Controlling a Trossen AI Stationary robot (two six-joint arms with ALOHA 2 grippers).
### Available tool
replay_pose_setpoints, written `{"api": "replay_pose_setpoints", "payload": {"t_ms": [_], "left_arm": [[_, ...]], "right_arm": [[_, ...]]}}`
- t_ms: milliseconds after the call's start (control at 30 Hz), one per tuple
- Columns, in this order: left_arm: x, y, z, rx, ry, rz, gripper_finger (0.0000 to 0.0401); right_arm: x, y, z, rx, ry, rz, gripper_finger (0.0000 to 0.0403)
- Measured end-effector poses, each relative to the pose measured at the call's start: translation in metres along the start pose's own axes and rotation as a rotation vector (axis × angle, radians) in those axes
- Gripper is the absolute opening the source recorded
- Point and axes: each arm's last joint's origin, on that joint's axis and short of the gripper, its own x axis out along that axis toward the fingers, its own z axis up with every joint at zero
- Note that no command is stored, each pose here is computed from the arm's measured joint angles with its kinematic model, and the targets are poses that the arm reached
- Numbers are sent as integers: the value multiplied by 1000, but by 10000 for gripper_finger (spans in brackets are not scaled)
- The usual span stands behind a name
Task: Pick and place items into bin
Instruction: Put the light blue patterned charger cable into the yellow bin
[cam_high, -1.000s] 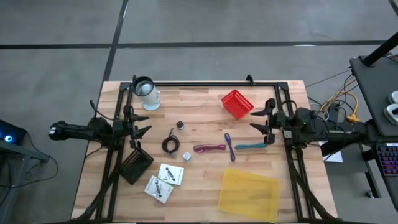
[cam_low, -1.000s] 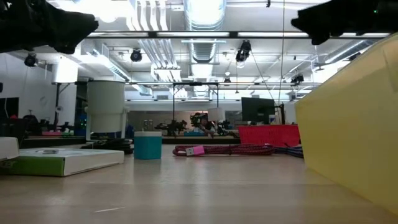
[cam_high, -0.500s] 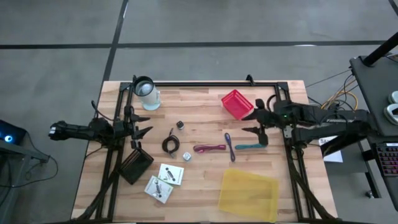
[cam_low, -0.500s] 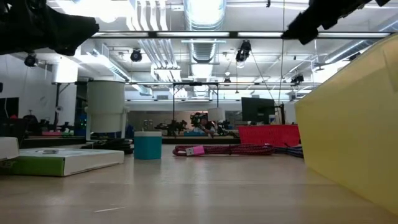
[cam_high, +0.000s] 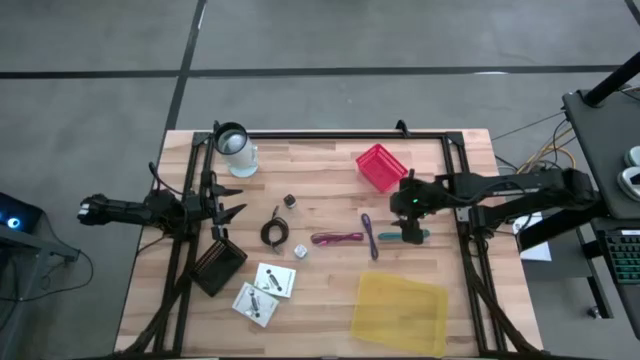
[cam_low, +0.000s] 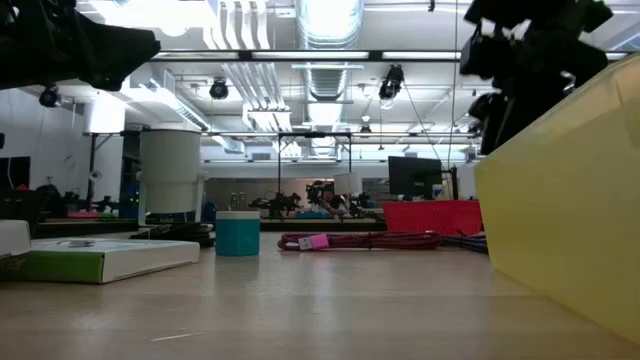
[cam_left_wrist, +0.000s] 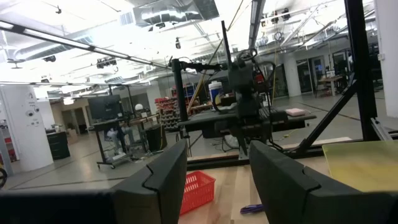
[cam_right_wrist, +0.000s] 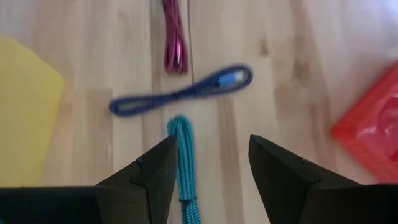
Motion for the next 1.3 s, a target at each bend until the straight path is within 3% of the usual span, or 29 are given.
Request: {"api": "replay_pose_setpoints", "payload": {"t_ms": [233,567,900,1300], "left_arm": [[0,0,0,0,0,0,160],[0,0,-1,1,2,-1,160],[0,-1,-2,2,6,-1,160],[0,-1,-3,2,6,0,160]], "right_arm": [[32,-1,-5,18,193,3,183],[61,-2,-10,37,332,9,183],[79,-1,-16,43,427,61,183],[87,-2,-20,48,473,45,182]]}}
